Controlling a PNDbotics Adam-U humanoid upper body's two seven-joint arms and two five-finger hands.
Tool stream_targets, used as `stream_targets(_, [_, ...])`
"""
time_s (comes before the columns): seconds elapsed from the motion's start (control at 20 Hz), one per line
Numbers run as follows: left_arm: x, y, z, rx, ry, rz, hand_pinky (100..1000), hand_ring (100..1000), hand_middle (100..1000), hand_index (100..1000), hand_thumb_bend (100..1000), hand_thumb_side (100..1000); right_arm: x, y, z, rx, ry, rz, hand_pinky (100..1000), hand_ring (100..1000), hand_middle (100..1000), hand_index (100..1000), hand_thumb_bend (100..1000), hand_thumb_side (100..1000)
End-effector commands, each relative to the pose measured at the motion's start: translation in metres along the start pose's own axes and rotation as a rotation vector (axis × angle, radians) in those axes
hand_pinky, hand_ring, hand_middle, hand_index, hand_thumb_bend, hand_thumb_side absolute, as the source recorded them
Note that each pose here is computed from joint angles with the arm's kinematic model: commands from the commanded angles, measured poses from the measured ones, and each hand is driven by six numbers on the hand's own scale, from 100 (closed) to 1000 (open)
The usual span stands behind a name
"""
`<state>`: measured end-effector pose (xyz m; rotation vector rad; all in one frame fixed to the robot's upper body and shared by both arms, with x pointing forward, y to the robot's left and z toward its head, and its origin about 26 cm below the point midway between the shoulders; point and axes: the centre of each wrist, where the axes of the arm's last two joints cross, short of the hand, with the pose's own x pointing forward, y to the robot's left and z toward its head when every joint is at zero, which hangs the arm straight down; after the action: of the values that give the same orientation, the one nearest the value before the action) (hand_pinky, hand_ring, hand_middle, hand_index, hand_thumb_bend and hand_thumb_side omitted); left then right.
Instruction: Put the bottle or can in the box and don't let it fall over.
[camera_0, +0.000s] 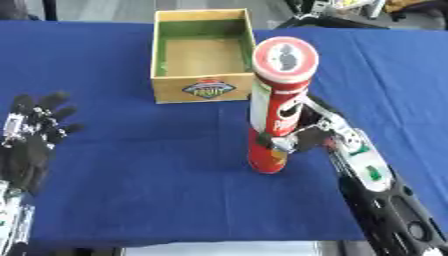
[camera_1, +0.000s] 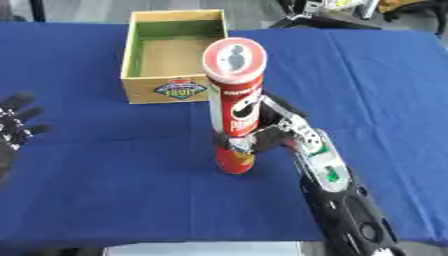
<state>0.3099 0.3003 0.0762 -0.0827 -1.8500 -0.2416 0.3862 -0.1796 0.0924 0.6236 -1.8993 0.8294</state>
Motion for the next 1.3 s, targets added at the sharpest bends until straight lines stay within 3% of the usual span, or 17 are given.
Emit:
stream_targets(0.05, [0.006,0.002,-0.003,-0.007,-0.017,-0.014,793,917,919,922,413,1000,0.012,-0.005,-0.012,0.005,-0.035,0.025,348,403,343,466,239,100])
stream_targets(0.1, [0.006,0.002,-0.003,-0.007,-0.016,-0.015,793,917,919,922,413,1000,0.015,-0.006,-0.016,0.009,-0.042,0.033,348,404,344,466,350,100])
stream_targets(0.2, [0.005,0.002,-0.002,-0.006,-0.014,-0.015,793,917,919,922,414,1000,0.022,-0.011,-0.027,0.017,-0.059,0.051,348,404,344,466,359,100])
stream_targets(0.25, [0.005,0.002,-0.002,-0.005,-0.014,-0.015,793,917,919,922,413,1000,0.026,-0.013,-0.033,0.019,-0.067,0.064,348,405,344,467,318,100])
stream_targets(0.3, [0.005,0.002,-0.002,-0.005,-0.013,-0.015,793,917,919,922,413,1000,0.031,-0.016,-0.041,0.022,-0.078,0.081,348,406,345,467,371,100])
stream_targets(0.75, [0.004,-0.002,-0.002,-0.020,-0.011,-0.007,793,917,920,921,412,1000,0.069,-0.044,-0.095,-0.011,-0.133,0.249,348,409,346,470,414,100])
stream_targets(1.0, [0.004,-0.006,-0.005,-0.040,-0.018,0.001,793,917,920,921,412,1000,0.086,-0.062,-0.116,-0.112,-0.150,0.339,360,417,353,476,432,100])
stream_targets(1.3, [0.008,-0.012,-0.011,-0.072,-0.037,0.009,793,917,920,921,409,1000,0.088,-0.079,-0.121,-0.324,-0.114,0.403,417,430,360,480,428,100])
